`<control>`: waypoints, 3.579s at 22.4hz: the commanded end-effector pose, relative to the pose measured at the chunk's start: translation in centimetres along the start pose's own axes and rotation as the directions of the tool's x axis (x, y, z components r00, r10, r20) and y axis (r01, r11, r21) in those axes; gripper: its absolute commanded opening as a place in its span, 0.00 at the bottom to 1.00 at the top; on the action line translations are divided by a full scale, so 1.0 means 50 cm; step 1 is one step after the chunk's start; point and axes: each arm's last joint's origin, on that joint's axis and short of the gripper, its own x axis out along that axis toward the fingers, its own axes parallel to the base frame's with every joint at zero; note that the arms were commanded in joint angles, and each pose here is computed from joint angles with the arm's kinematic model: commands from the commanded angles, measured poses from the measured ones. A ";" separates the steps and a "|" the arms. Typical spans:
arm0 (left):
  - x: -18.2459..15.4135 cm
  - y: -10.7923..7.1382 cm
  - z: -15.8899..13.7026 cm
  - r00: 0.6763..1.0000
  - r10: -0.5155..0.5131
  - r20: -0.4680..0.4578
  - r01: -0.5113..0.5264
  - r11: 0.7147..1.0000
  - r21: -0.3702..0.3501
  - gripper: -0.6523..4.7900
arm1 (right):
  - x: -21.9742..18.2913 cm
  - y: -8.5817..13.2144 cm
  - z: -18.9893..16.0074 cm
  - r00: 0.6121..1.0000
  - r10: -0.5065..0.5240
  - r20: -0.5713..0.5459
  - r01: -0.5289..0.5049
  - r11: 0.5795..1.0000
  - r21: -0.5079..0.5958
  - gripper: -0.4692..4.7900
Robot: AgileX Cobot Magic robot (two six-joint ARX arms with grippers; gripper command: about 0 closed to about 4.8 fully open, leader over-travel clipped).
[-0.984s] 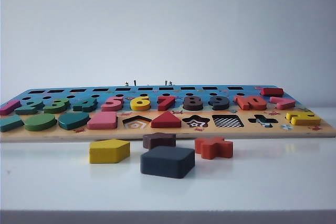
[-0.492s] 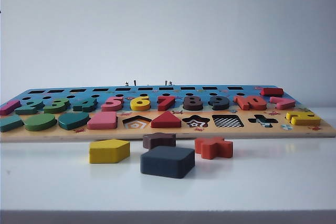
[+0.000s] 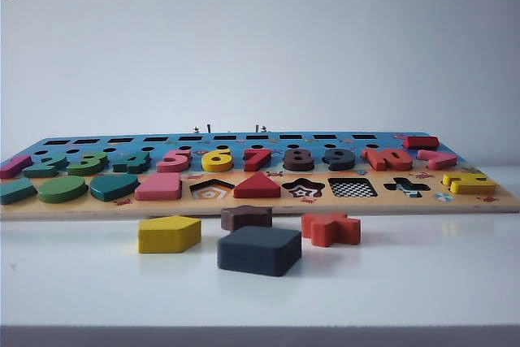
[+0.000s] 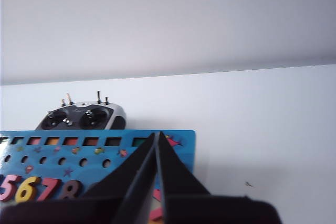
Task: Insert the cube into the slot.
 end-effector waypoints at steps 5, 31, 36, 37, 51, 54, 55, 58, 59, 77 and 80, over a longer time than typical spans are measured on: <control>-0.009 -0.008 0.029 0.994 -0.099 -0.045 0.097 0.995 -0.028 0.15 | 0.042 0.059 0.055 0.966 0.129 -0.226 -0.151 0.985 -0.085 0.09; 0.011 0.001 0.049 0.985 -0.151 -0.084 0.147 0.987 -0.062 0.15 | 0.129 0.193 0.038 0.411 0.337 -0.847 -0.659 0.752 -0.021 0.71; 0.011 0.001 0.049 0.985 -0.151 -0.084 0.146 0.987 -0.062 0.15 | 0.147 0.244 -0.002 0.364 0.298 -0.882 -0.731 0.678 -0.073 0.71; 0.011 0.001 0.049 0.985 -0.151 -0.084 0.146 0.987 -0.062 0.15 | 0.144 0.253 -0.005 0.357 0.304 -0.883 -0.750 0.657 -0.077 0.71; 0.011 0.001 0.049 0.985 -0.151 -0.084 0.146 0.987 -0.061 0.15 | 0.114 0.349 -0.052 0.360 0.271 -0.893 -0.810 0.565 -0.155 0.71; 0.011 0.001 0.049 0.985 -0.151 -0.084 0.146 0.987 -0.061 0.15 | 0.125 0.357 -0.069 0.356 0.248 -0.901 -0.780 0.610 -0.140 0.71; 0.011 0.001 0.049 0.985 -0.151 -0.084 0.146 0.987 -0.061 0.15 | 0.127 0.358 -0.073 0.355 0.246 -0.902 -0.775 0.616 -0.138 0.71; 0.011 0.001 0.049 0.985 -0.151 -0.084 0.146 0.987 -0.062 0.15 | 0.134 0.362 -0.088 0.347 0.235 -0.908 -0.772 0.621 -0.134 0.71; 0.011 0.001 0.049 0.985 -0.151 -0.084 0.146 0.987 -0.062 0.15 | 0.135 0.365 -0.097 0.338 0.228 -0.913 -0.776 0.617 -0.133 0.71; 0.011 0.001 0.049 0.985 -0.151 -0.085 0.146 0.987 -0.061 0.15 | 0.159 0.376 -0.153 0.279 0.160 -0.947 -0.786 0.605 -0.130 0.70; 0.011 0.001 0.049 0.985 -0.151 -0.085 0.146 0.987 -0.061 0.15 | 0.164 0.379 -0.159 0.280 0.160 -0.946 -0.786 0.604 -0.130 0.70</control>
